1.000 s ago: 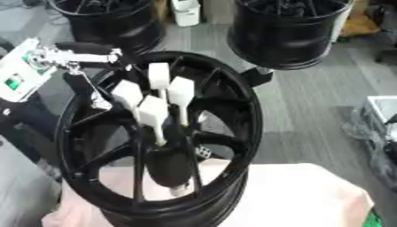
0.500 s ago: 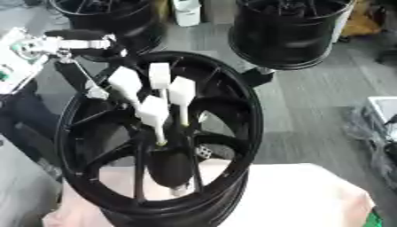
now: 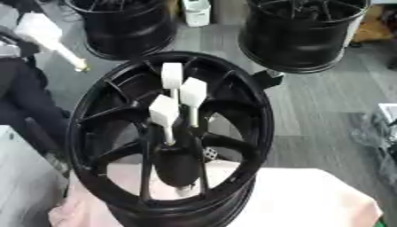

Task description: Pull the pin out of the wheel hub.

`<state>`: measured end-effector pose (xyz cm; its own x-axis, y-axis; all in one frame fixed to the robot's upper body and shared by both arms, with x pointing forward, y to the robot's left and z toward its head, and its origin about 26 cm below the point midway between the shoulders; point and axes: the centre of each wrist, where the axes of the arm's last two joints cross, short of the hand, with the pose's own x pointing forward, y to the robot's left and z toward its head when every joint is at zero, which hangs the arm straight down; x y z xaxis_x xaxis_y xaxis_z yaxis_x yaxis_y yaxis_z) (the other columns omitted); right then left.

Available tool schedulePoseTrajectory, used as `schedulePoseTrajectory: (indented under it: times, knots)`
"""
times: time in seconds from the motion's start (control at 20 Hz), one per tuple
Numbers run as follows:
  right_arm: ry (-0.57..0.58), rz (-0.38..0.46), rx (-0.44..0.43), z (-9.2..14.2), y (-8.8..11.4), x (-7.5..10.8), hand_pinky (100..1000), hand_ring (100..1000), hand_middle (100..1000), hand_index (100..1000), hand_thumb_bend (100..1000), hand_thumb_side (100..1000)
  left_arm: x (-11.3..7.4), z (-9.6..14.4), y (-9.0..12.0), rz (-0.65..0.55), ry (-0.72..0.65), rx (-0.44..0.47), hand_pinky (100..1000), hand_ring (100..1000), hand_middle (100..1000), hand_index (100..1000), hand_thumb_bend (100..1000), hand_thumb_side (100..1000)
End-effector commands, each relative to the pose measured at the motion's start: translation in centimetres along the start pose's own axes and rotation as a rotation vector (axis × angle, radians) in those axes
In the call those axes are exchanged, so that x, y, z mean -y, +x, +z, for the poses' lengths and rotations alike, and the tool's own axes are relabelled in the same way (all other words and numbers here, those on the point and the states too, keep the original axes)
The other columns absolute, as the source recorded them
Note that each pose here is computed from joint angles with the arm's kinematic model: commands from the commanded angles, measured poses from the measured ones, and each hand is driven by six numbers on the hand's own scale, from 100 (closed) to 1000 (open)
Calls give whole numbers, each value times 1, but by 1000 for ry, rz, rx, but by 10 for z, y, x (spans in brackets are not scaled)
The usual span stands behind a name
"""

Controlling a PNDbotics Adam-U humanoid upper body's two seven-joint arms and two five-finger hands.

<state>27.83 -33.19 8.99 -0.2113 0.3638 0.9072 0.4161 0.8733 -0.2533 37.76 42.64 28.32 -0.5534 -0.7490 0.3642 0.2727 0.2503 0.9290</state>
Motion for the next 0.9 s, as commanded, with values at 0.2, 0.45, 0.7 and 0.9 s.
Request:
schedulePoseTrajectory:
  times: [0.2,0.45,0.7,0.9]
  knots:
    - [-6,-1,24,-4,6,2,657,708,708,862,100,346,40,34,-71,60,59,-398,689,705,685,778,520,359]
    - [-1,-12,20,-3,5,0,657,708,707,862,100,346,75,15,-88,23,226,-504,752,822,839,870,632,599]
    - [-1,-19,19,-2,5,-1,657,708,707,862,100,348,84,1,-72,61,381,-387,719,816,836,857,601,620]
    - [-2,-23,20,-2,5,-2,657,707,707,862,100,349,85,0,-40,179,498,-206,668,757,770,818,548,599]
